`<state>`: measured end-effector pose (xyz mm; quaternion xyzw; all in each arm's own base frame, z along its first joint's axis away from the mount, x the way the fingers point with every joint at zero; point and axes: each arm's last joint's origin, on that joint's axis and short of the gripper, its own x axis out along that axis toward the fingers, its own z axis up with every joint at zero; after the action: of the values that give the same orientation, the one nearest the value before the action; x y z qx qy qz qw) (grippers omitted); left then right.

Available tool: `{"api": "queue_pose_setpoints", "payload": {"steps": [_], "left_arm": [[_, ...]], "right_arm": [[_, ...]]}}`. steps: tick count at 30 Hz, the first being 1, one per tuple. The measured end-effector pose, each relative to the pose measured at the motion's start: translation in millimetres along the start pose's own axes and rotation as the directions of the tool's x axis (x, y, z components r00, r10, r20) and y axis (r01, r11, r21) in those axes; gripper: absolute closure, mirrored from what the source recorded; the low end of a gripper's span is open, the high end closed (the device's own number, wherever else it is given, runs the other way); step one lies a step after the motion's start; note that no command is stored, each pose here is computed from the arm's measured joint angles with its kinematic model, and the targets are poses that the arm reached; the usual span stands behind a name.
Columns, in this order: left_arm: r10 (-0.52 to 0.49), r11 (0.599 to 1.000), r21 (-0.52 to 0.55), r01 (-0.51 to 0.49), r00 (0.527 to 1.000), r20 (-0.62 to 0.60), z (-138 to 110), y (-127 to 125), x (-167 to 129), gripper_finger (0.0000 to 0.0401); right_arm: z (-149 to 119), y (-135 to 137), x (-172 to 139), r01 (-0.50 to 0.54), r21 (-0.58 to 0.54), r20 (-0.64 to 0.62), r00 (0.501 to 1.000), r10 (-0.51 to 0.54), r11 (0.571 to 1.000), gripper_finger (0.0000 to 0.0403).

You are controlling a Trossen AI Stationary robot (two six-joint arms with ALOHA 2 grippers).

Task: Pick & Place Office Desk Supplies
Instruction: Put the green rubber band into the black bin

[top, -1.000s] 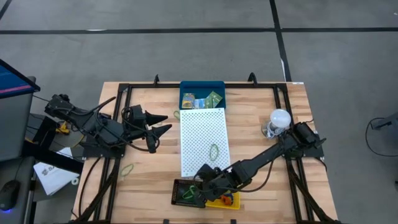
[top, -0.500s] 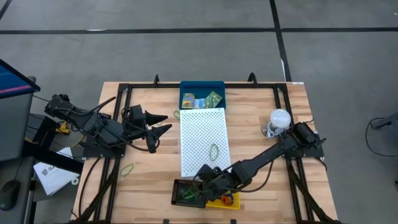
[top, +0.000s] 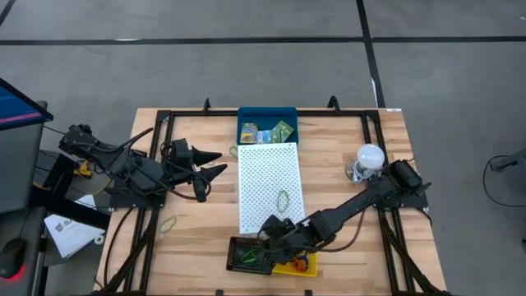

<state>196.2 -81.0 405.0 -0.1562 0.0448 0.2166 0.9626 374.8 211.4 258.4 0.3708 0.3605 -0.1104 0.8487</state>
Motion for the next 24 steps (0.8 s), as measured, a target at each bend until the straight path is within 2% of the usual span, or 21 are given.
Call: {"api": "queue_pose_setpoints", "payload": {"steps": [5,7,10,12,14,24], "left_arm": [[-0.001,1.0,0.0,0.001,1.0,0.0,0,0,0,0.0212],[-0.001,1.0,0.0,0.001,1.0,-0.001,0,0,0,0.0212],[-0.001,1.0,-0.001,0.001,1.0,0.0,0,0,0,0.0213],[-0.001,1.0,-0.006,0.001,1.0,0.0,0,0,0,0.0214],[0.0,1.0,-0.011,0.0,1.0,0.0,0,0,0,0.0213],[0.001,1.0,-0.017,-0.001,1.0,0.0,0,0,0,0.0211]], "right_arm": [[10,16,-63,-0.059,-0.009,0.189,0.98,0.059,0.998,0.0276],[11,12,-85,-0.008,0.018,0.236,0.972,0.004,1.0,0.0276],[16,-11,-103,0.147,0.116,0.211,0.963,-0.169,0.982,0.0276],[22,-28,-103,0.272,0.136,0.15,0.945,-0.291,0.953,0.0276],[30,-38,-98,0.34,0.127,0.105,0.929,-0.354,0.932,0.0276],[79,-74,-73,0.473,0.039,0.027,0.88,-0.474,0.88,0.0276]]}}
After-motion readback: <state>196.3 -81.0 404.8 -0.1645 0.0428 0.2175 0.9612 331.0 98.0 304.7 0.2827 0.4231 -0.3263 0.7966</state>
